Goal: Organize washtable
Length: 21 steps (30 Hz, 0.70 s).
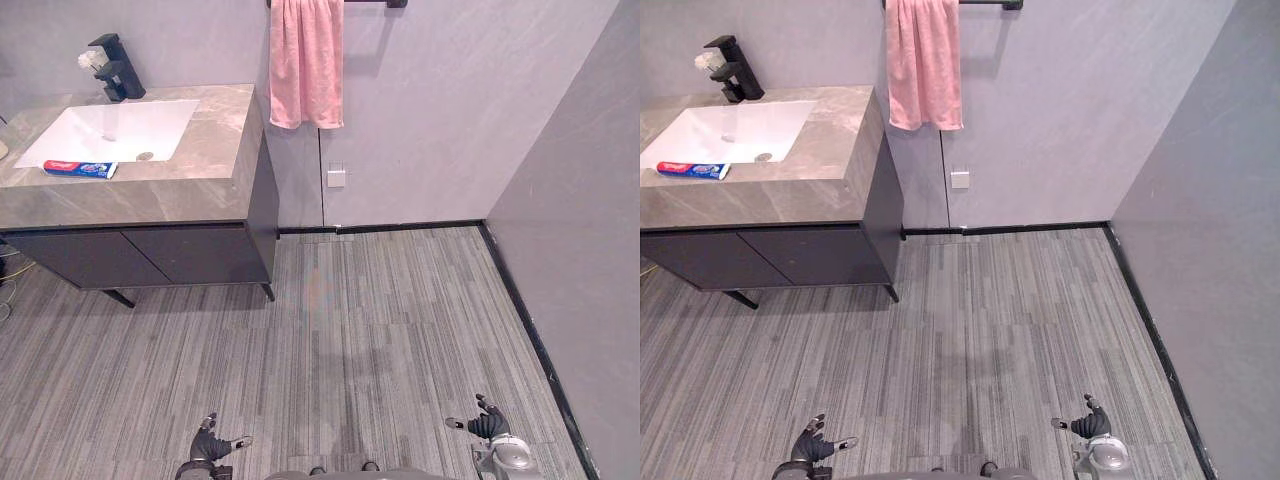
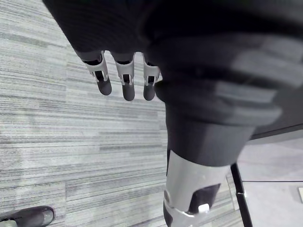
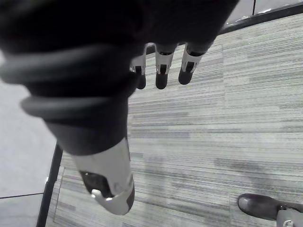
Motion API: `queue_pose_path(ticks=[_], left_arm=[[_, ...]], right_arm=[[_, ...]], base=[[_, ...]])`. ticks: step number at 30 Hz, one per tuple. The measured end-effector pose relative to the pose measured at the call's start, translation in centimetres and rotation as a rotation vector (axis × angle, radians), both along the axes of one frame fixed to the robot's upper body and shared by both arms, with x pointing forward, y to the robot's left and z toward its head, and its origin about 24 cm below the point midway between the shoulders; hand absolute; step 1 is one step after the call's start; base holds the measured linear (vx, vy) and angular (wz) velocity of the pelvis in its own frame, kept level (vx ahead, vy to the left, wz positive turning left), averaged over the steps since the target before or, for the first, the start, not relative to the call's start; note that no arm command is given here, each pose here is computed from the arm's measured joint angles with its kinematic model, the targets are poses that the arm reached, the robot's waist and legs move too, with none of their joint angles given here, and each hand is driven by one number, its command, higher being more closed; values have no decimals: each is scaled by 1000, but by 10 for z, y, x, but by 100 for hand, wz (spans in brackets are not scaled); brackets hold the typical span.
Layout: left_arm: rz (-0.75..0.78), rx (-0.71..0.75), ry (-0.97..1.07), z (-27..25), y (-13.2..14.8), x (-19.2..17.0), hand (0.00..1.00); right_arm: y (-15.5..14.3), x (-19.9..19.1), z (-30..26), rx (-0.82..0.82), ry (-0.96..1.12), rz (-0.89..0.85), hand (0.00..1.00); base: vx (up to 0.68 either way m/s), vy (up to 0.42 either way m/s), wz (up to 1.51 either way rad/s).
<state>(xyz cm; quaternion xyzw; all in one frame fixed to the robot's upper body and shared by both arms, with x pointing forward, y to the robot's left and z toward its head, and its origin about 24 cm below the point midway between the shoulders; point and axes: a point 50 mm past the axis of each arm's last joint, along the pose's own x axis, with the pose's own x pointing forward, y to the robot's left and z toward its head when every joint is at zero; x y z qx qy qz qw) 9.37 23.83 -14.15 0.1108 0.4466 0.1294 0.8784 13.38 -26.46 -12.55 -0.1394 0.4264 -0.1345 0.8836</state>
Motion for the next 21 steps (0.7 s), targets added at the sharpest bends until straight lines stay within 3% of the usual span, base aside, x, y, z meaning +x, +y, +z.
queue_pose_path(ticks=[21], left_arm=[[-4, -16, 0, 0, 1, 0, 0]], right_arm=[[-7, 3, 3, -17, 1, -3, 0]], base=[[6, -3, -2]])
